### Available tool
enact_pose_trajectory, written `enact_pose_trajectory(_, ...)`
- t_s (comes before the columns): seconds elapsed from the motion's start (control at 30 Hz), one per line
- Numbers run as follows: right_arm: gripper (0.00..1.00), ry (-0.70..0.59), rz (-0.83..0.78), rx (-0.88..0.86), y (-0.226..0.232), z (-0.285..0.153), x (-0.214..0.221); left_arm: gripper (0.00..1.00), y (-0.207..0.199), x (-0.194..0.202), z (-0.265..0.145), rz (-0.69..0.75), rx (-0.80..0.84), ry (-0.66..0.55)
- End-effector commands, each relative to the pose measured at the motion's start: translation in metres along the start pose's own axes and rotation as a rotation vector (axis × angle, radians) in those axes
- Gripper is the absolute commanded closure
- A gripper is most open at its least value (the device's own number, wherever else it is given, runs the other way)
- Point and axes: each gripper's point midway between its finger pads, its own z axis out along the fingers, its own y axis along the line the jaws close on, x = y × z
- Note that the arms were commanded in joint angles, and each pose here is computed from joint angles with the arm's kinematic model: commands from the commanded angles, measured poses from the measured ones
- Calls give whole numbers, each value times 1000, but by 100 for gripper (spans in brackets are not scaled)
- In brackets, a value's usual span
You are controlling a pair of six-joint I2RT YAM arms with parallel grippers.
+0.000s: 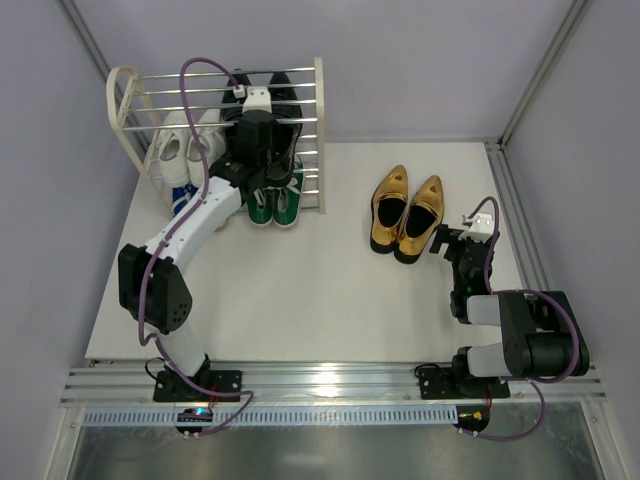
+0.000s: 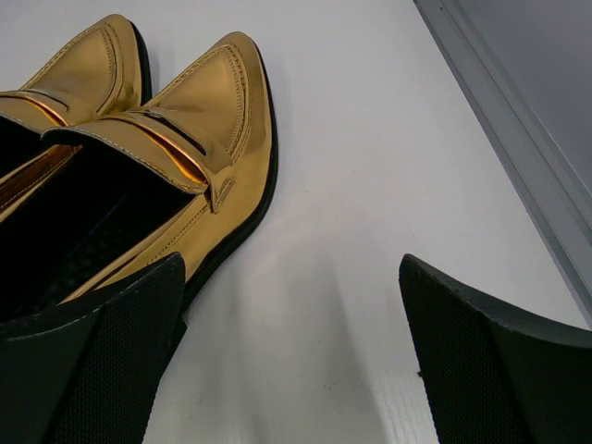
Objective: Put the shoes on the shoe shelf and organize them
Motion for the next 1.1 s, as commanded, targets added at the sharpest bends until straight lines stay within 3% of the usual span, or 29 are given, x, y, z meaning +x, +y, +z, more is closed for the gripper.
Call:
enact_pose_trajectory(0.0,3,-90,10,-4,1,3,-25,100,2,-101,-14,-232,14,-306)
enact_pose_trajectory(1.07,3,-89,10,-4,1,3,-24,100,-12,-156,-34,-337,72,-450)
